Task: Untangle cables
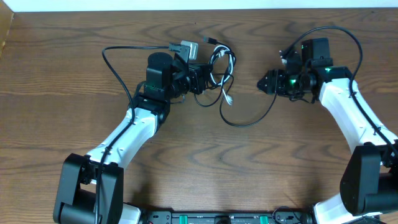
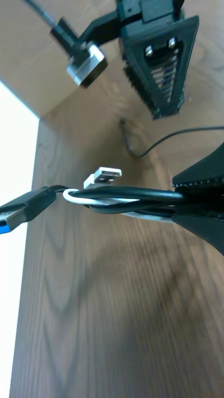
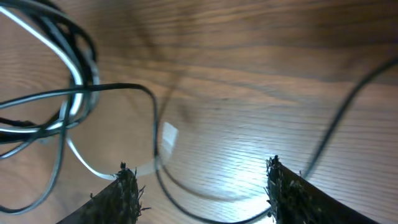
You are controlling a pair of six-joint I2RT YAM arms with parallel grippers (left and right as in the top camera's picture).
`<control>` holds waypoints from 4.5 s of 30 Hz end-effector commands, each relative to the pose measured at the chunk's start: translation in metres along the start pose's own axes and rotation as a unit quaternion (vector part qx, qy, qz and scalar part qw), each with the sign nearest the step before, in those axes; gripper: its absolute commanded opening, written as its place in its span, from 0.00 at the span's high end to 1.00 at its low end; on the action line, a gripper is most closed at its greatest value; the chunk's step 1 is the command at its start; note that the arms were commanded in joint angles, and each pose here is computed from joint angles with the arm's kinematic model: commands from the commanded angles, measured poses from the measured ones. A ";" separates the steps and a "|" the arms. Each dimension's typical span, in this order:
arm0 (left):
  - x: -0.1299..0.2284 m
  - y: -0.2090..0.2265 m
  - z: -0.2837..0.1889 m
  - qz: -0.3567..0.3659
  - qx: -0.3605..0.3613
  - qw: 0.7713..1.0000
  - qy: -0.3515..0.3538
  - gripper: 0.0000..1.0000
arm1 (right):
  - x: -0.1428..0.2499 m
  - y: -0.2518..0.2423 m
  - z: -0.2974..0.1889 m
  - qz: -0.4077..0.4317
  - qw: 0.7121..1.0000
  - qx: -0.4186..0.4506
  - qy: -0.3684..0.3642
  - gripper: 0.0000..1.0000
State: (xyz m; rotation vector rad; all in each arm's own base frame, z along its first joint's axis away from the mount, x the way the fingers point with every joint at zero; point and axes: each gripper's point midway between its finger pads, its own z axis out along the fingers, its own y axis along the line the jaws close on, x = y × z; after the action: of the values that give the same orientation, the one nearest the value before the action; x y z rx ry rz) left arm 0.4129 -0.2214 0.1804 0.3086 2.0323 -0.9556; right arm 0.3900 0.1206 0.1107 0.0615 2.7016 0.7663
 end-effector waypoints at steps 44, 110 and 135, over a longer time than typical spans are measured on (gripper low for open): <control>-0.097 0.084 -0.105 -0.132 -0.123 0.968 -0.175 0.93 | 0.044 -0.101 -0.003 0.166 0.910 0.380 -0.011 0.49; 0.109 0.111 0.064 0.137 -0.227 0.947 0.184 0.89 | 0.006 -0.068 -0.095 0.098 0.958 0.255 -0.090 0.09; 0.047 0.034 0.011 -0.074 -0.200 0.971 0.111 0.93 | 0.053 0.030 0.052 0.034 0.994 0.085 0.067 0.20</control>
State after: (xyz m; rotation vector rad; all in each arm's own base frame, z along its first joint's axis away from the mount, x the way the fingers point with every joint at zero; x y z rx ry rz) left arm 0.4140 -0.2015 0.1158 0.0549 2.4166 -0.5063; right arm 0.3611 0.1431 0.0895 0.2882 2.8452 0.4324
